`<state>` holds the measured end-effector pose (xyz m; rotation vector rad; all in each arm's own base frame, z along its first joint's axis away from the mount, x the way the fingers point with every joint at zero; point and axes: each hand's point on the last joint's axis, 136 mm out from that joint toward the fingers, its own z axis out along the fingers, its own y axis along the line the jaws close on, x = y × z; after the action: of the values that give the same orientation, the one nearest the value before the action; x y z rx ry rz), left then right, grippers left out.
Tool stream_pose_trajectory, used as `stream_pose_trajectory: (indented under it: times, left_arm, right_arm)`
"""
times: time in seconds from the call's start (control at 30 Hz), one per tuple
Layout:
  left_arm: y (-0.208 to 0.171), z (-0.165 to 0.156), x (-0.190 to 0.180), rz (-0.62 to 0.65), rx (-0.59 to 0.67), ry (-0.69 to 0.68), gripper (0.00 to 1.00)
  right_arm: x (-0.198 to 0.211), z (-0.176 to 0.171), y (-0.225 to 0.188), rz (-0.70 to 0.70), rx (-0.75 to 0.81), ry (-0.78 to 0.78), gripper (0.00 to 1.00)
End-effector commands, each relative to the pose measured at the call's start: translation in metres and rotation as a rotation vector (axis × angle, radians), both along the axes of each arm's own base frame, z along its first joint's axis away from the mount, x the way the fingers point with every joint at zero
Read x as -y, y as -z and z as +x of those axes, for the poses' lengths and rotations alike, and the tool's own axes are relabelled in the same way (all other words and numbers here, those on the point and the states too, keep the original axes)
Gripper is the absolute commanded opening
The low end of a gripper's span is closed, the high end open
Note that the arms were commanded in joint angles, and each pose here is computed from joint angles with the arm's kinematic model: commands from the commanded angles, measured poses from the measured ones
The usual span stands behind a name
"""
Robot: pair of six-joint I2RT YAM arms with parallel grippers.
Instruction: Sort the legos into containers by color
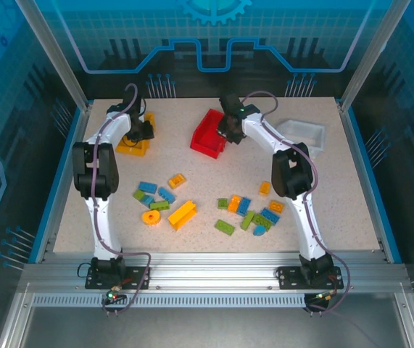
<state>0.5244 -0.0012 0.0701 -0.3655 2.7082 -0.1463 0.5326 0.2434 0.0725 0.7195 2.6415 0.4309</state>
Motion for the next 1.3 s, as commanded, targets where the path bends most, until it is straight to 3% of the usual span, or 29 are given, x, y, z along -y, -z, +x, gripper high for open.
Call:
stream_pose_trajectory:
  times: [0.0, 0.17, 0.27, 0.43, 0.6, 0.9, 1.0, 1.17, 1.27]
  left_arm:
    - [-0.008, 0.004, 0.011, -0.04, 0.01, 0.039, 0.2]
    - [-0.015, -0.001, 0.045, -0.052, 0.013, 0.088, 0.06]
    - [-0.021, -0.008, 0.074, -0.072, 0.015, 0.124, 0.04]
    - [-0.026, -0.021, 0.122, -0.097, 0.01, 0.136, 0.01]
    - [-0.023, -0.032, 0.163, -0.136, -0.005, 0.112, 0.01]
    - [-0.009, -0.049, 0.201, -0.174, -0.043, 0.058, 0.01]
    - [-0.009, -0.05, 0.211, -0.188, -0.035, 0.07, 0.07]
    - [-0.014, -0.052, 0.211, -0.186, -0.034, 0.065, 0.34]
    - [-0.026, -0.052, 0.211, -0.196, -0.017, 0.068, 0.43]
  right_arm:
    - [0.02, -0.01, -0.017, -0.093, 0.007, -0.035, 0.17]
    - [0.04, -0.026, -0.04, -0.173, 0.049, -0.126, 0.13]
    - [0.046, -0.035, -0.05, -0.183, 0.085, -0.216, 0.13]
    - [0.058, -0.047, -0.051, -0.193, 0.086, -0.329, 0.13]
    - [0.064, -0.048, -0.039, -0.106, 0.069, -0.373, 0.13]
    - [0.058, -0.038, -0.023, -0.046, 0.038, -0.442, 0.12]
    - [0.052, -0.038, -0.017, -0.018, 0.026, -0.458, 0.13]
    - [0.046, -0.034, -0.013, 0.014, 0.014, -0.462, 0.13]
    - [0.042, -0.032, -0.014, 0.027, 0.014, -0.464, 0.14]
